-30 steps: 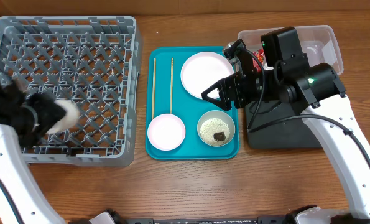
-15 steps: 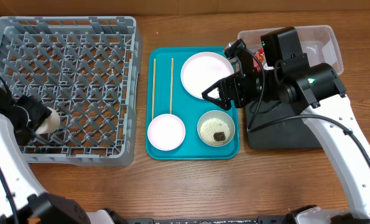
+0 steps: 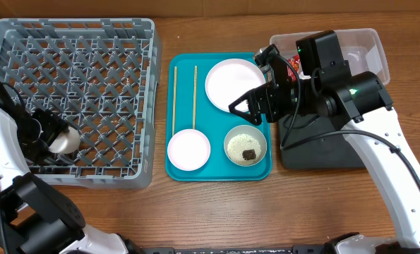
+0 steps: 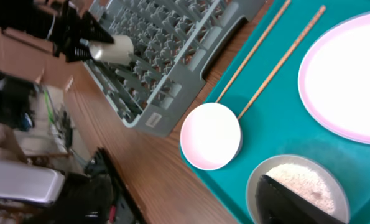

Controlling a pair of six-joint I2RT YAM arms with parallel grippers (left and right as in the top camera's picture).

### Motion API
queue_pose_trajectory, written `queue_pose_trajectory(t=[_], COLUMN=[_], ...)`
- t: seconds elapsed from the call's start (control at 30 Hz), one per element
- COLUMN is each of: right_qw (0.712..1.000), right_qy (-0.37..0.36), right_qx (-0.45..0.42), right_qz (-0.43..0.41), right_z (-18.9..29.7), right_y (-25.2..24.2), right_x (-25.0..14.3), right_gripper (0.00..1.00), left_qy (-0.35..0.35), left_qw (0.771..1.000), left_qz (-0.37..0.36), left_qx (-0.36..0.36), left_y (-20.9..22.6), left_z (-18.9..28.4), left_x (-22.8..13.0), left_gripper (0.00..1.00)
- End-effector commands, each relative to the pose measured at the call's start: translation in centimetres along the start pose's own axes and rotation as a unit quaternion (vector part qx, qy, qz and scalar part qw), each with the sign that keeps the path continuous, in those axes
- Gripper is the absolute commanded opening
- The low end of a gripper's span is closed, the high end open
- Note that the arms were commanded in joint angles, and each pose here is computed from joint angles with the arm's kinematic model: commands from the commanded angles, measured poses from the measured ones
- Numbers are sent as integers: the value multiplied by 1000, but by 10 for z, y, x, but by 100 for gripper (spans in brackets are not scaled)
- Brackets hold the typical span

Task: Sort waste into correct bins and load items into the dishwasher
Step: 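Place the white cup upside down in the dish rack with left gripper, then grasp the rice bowl rim with the right gripper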

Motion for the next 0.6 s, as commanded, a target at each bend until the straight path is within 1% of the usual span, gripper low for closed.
queue_pose_trajectory(t=[0.0, 0.1, 0.27, 0.37, 0.4, 0.47, 0.53, 0.57], right_qw=[1000, 1000, 999, 999, 998, 995, 990, 988], right_qy=[-8, -14, -19, -11, -7, 4, 16, 20], right_qx=[-1, 23, 30, -6, -28, -68, -98, -109], right_qz=[7, 7, 9, -33, -50, -79, -100, -111], right_z=[4, 4, 4, 4, 3, 0, -5, -8], right_y=[4, 9, 10, 3, 0, -5, -8, -8], right_x=[4, 6, 7, 6, 5, 2, -1, -2], right_gripper=[100, 100, 100, 100, 98, 92, 89, 85], left_qy=[8, 12, -5, -29, -38, -60, -78, -86], left_qw=[1000, 999, 995, 987, 983, 972, 963, 957], left_qz=[3, -3, -65, -120, -140, -186, -215, -228], left_qx=[-29, -43, -73, -106, -113, -130, -144, -154], left_y=[-4, -9, -22, -34, -37, -41, -44, -44], left_z=[11, 31, 79, 110, 118, 135, 150, 158], left_x=[-3, -5, -18, -40, -48, -70, -89, -100], left_gripper=[100, 100, 100, 98, 98, 92, 90, 89])
Point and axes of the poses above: each gripper's point midway between its finger pads, its own z axis back along the fingers, its own y axis along the line the jaws close on, x = y × z, the point moved 8 cm from there along z, back along the fingers, and after that the axes turned 15 degrees about z, right-handed, at the moved point
